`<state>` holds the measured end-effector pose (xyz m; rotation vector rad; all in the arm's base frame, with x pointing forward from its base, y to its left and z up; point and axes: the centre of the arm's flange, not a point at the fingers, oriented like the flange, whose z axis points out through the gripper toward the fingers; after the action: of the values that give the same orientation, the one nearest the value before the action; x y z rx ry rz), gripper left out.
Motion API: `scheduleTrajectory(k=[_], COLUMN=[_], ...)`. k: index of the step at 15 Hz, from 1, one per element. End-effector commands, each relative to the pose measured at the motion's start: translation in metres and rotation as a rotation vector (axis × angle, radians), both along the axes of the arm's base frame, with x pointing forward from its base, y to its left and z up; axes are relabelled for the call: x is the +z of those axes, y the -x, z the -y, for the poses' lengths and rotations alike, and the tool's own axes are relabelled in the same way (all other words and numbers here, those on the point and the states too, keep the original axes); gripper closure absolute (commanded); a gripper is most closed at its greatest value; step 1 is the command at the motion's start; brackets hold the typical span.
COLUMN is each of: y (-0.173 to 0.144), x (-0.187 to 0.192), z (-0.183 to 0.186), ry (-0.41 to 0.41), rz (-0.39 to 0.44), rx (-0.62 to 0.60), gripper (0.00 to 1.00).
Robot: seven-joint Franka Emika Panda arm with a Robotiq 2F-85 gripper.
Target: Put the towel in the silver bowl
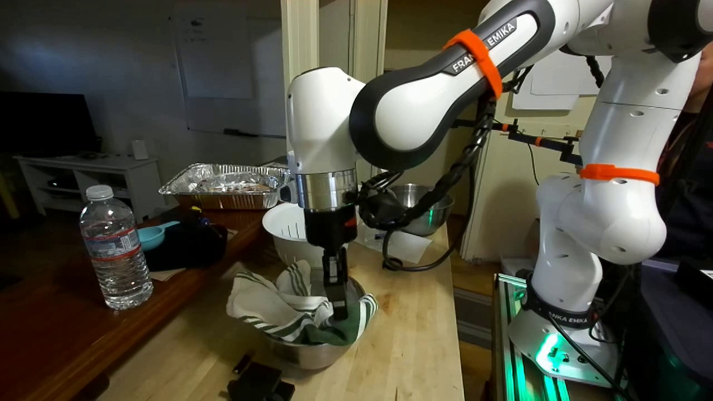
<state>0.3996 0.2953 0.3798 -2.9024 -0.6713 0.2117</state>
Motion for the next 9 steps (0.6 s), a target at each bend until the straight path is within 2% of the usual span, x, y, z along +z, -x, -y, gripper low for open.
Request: scheduleTrajectory(k=[1, 4, 9], y=[0.005, 0.005, -0.019], x=[0.007, 0.012, -0.015], z=[0.010, 0.033, 0.053], ry=[0.006, 0.081, 0.211], rz=[-0.014, 0.041, 0.113], rx=[-0.041, -0.173, -0.276], gripper=[0.99, 0.99, 0.99])
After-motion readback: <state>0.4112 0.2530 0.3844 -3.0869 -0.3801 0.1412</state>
